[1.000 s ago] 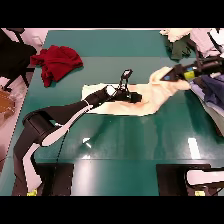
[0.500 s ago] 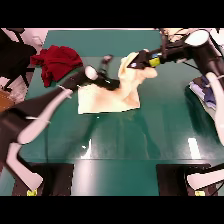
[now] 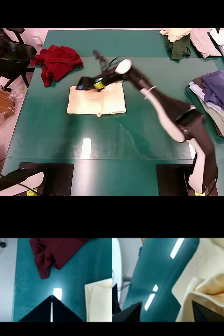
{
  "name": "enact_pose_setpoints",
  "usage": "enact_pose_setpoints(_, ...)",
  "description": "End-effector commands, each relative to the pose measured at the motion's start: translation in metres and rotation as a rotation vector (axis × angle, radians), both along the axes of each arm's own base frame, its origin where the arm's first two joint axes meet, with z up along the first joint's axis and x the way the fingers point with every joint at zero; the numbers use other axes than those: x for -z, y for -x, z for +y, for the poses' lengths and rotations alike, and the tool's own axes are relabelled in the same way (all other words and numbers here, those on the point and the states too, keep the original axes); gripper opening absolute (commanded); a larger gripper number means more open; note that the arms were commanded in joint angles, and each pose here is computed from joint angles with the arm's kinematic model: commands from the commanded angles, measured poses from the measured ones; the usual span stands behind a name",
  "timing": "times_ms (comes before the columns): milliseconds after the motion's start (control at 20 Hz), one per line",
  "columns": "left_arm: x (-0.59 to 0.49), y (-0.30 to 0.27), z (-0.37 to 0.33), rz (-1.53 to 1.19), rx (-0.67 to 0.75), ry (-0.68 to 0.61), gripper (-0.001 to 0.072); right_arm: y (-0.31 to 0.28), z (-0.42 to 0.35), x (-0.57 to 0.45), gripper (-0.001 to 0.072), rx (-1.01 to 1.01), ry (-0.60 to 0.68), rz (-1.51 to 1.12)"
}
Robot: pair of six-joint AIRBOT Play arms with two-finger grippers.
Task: Fold the shirts.
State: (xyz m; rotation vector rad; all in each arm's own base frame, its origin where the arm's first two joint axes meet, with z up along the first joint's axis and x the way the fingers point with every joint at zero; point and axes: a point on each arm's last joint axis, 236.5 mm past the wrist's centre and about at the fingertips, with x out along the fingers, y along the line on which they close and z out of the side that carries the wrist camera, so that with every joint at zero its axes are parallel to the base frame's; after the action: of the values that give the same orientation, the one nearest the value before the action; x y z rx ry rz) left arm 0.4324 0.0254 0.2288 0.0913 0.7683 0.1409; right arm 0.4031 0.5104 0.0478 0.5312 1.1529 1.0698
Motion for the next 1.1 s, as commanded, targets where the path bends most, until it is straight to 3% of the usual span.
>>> enact_pose_setpoints(0,-0.021,0.028,0.001,-0.018,0.015,0.027,0.0024,0.0,0.066,0.016,0.069,0.136,-0.178,0.088)
enact_pose_setpoints(200,-0.01,0.029,0.001,0.013,0.029,0.011,0.0025,-0.002,0.027,-0.012,0.0659,0.014,-0.175,0.064)
enact_pose_setpoints(250,-0.007,0.029,0.001,0.02,0.029,0.011,0.0025,-0.012,0.0,-0.023,0.0569,-0.001,-0.136,0.035)
enact_pose_setpoints(300,-0.005,0.03,0.0,0.027,0.03,0.014,0.0025,-0.023,-0.031,-0.028,0.0536,0.007,-0.078,0.015)
enact_pose_setpoints(400,-0.004,0.031,-0.001,0.032,0.032,0.019,0.0025,-0.042,-0.112,-0.022,0.0547,0.06,0.095,0.016)
enact_pose_setpoints(550,-0.004,0.029,-0.007,0.025,0.045,0.043,0.0025,-0.043,-0.228,0.009,0.0667,0.138,0.279,0.137)
enact_pose_setpoints(750,-0.007,0.025,-0.018,0.004,0.07,0.085,0.0025,-0.024,-0.288,0.062,0.0707,0.183,0.288,0.319)
enact_pose_setpoints(1050,-0.007,0.025,-0.018,0.003,0.07,0.084,0.0024,-0.006,-0.243,0.118,0.0707,0.179,0.216,0.38)
